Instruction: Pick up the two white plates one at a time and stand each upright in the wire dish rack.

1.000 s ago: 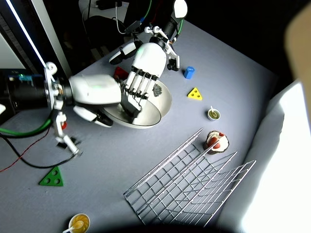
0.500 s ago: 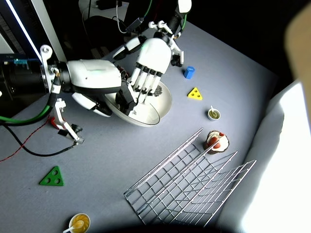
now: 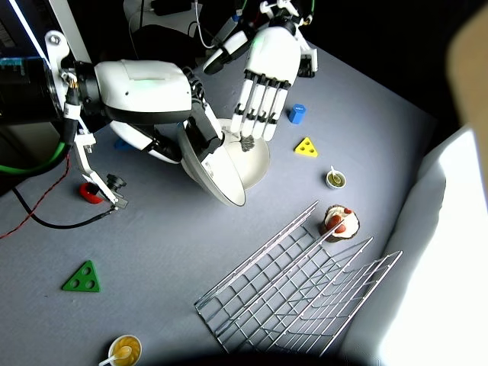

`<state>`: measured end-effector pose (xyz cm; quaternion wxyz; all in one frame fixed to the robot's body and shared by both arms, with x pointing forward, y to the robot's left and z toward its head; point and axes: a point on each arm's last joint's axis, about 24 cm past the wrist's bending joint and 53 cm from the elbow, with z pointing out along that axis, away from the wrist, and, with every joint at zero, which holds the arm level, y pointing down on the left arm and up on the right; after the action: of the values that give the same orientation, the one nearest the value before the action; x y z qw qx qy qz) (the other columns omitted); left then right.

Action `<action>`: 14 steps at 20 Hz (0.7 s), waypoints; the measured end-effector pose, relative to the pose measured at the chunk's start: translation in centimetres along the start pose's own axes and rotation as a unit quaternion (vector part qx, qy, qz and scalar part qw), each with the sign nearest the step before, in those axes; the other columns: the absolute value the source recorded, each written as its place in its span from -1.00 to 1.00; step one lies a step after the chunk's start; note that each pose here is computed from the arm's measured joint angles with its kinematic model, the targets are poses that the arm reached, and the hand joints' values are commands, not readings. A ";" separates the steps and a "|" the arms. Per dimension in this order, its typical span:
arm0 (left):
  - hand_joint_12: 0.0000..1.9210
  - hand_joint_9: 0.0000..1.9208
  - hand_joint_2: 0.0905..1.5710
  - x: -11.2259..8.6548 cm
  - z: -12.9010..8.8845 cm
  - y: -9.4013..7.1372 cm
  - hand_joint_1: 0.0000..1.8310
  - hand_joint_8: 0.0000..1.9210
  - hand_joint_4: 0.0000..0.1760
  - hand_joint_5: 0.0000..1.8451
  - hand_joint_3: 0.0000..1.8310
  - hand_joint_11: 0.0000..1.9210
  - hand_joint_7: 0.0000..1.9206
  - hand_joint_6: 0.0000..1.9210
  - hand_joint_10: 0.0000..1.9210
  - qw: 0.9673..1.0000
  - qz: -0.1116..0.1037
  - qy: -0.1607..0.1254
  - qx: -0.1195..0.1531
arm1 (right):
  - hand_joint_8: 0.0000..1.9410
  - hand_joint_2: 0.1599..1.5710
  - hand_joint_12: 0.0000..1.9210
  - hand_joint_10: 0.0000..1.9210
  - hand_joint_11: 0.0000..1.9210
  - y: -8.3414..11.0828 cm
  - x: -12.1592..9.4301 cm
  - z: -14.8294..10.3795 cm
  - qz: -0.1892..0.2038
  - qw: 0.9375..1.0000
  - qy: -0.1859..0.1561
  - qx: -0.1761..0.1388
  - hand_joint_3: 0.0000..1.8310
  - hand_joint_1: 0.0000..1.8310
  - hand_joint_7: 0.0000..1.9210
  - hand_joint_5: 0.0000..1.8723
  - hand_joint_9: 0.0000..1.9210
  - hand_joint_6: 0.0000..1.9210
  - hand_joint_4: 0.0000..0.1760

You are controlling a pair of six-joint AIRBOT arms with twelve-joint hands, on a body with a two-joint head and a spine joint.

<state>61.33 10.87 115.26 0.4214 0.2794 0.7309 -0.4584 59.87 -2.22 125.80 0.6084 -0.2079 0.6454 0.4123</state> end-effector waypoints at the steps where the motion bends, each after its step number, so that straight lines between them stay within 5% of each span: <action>1: -0.99 -0.79 0.17 -0.2 -0.4 0.3 -1.00 -1.00 -1.00 -0.84 -1.00 -0.81 -0.80 -1.00 -1.00 1.000 0.002 -0.001 -0.005 | -0.63 0.21 -0.54 -0.33 0.31 -0.3 -1.0 0.1 0.012 1.000 -0.010 0.007 -1.00 0.53 0.30 0.12 0.30 -0.10 -1.00; 3: -0.99 -0.81 0.16 -0.6 -1.4 0.8 -1.00 -1.00 -1.00 -0.85 -1.00 -0.83 -0.81 -1.00 -1.00 1.000 0.006 -0.004 -0.013 | -0.65 0.21 -0.71 -0.35 0.38 -0.4 -3.1 0.3 0.035 0.999 -0.032 0.013 -1.00 0.53 0.32 0.12 0.31 -0.10 -1.00; 4: -0.99 -0.81 0.16 -0.9 -1.8 1.2 -1.00 -1.00 -1.00 -0.85 -1.00 -0.83 -0.81 -1.00 -1.00 1.000 0.008 -0.005 -0.017 | -0.65 0.21 0.11 -0.56 0.15 -0.4 -4.0 0.4 0.045 0.998 -0.042 0.014 -1.00 0.62 0.30 0.08 0.35 -0.14 -1.00; 5: -0.99 -0.81 0.16 -1.1 -2.3 1.6 -1.00 -1.00 -1.00 -0.85 -1.00 -0.83 -0.81 -1.00 -1.00 1.000 0.010 -0.007 -0.024 | -0.64 0.21 0.30 -0.65 0.09 -0.3 -4.8 0.5 0.053 0.997 -0.050 0.014 -1.00 0.64 0.29 0.09 0.39 -0.19 -1.00; 10: -0.99 -0.80 0.17 -2.0 -3.9 3.2 -1.00 -1.00 -1.00 -0.86 -1.00 -0.82 -0.82 -1.00 -1.00 0.999 0.017 -0.013 -0.046 | -0.48 0.23 0.39 -0.49 0.05 -0.3 -9.0 1.0 0.091 0.991 -0.099 0.021 -1.00 0.64 0.21 0.05 0.31 -0.16 -1.00; 14: -0.98 -0.79 0.16 -2.0 -4.1 3.0 -1.00 -0.99 -1.00 -0.85 -1.00 -0.81 -0.80 -1.00 -0.99 0.999 0.022 -0.010 -0.040 | -0.47 0.24 0.36 -0.44 0.07 -0.8 -10.3 2.0 0.099 0.989 -0.108 0.022 -1.00 0.64 0.19 0.00 0.29 -0.07 -1.00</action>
<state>63.21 15.85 116.58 0.4493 0.2741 0.7380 -0.4222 63.49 -3.46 135.57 0.6352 -0.0836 0.6023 0.4763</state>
